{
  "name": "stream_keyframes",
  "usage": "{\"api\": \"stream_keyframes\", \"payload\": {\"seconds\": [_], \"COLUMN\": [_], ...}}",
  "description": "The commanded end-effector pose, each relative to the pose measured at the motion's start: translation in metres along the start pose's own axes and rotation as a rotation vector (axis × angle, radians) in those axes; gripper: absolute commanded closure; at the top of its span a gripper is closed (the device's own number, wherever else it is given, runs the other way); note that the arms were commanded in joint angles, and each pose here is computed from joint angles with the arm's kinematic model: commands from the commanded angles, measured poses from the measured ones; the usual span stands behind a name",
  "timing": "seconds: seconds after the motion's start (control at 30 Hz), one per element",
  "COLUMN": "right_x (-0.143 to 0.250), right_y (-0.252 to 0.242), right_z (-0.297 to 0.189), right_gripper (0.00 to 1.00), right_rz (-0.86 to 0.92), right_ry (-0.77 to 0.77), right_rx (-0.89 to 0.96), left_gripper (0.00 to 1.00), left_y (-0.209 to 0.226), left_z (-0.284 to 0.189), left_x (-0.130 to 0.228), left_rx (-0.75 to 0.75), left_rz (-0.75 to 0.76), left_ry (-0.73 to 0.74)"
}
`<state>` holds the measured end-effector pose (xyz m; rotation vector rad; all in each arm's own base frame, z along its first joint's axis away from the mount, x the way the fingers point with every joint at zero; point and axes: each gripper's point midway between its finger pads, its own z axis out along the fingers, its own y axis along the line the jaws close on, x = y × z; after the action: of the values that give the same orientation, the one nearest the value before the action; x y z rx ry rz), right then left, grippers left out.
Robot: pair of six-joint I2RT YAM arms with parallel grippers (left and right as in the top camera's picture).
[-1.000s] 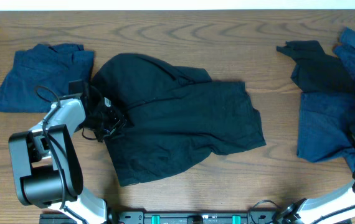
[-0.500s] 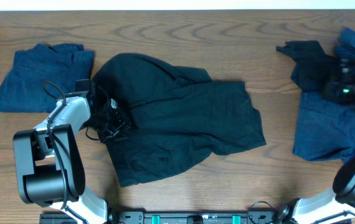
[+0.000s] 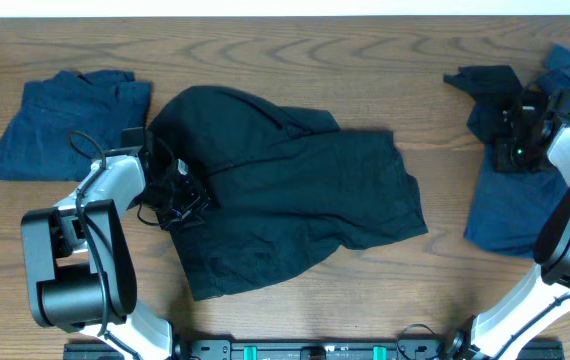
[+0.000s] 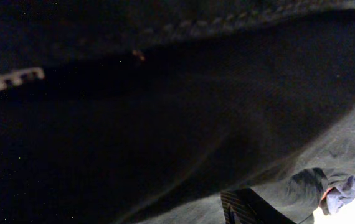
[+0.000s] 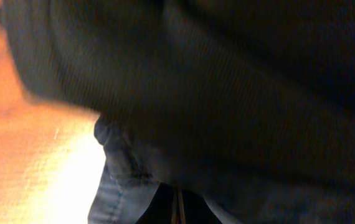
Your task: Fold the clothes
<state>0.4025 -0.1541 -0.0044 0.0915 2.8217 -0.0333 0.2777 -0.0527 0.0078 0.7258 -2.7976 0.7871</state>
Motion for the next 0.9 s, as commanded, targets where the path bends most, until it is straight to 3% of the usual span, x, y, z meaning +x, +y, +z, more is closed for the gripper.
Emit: {"api": "stream_keyframes", "payload": {"seconds": [0.0, 0.1, 0.2, 0.43, 0.57, 0.63, 0.7, 0.77, 0.87], "right_x": [0.03, 0.019, 0.003, -0.015, -0.009, -0.005, -0.013, -0.035, -0.088], "right_y": [-0.02, -0.051, -0.082, -0.139, -0.156, -0.161, -0.159, -0.146, -0.109], "right_z": [0.043, 0.047, 0.038, 0.009, -0.002, -0.006, -0.01, -0.013, -0.039], "right_gripper": [0.98, 0.98, 0.86, 0.87, 0.88, 0.85, 0.75, 0.65, 0.58], "right_rz": [0.071, 0.205, 0.34, 0.766, 0.87, 0.892, 0.869, 0.761, 0.558], "right_ry": [0.104, 0.037, -0.06, -0.216, -0.211, -0.191, -0.184, -0.203, -0.313], "right_rx": [0.12, 0.258, 0.373, 0.445, 0.472, 0.48, 0.426, 0.309, 0.06], "left_gripper": [0.54, 0.54, 0.54, 0.54, 0.53, 0.54, 0.54, 0.53, 0.53], "left_y": [0.001, 0.001, 0.001, 0.0, 0.0, 0.0, 0.001, 0.0, 0.001], "left_z": [0.001, 0.001, 0.001, 0.001, 0.001, 0.001, 0.001, 0.001, 0.001], "left_x": [-0.002, -0.002, -0.002, -0.004, -0.004, -0.003, -0.003, -0.003, -0.003], "left_rx": [-0.01, -0.01, -0.01, -0.008, -0.008, -0.008, -0.008, -0.008, -0.008], "left_rz": [0.016, 0.016, 0.016, 0.021, 0.021, 0.02, 0.02, 0.02, 0.02], "left_ry": [0.005, 0.005, 0.005, -0.002, -0.002, -0.002, -0.001, -0.001, -0.001]}}
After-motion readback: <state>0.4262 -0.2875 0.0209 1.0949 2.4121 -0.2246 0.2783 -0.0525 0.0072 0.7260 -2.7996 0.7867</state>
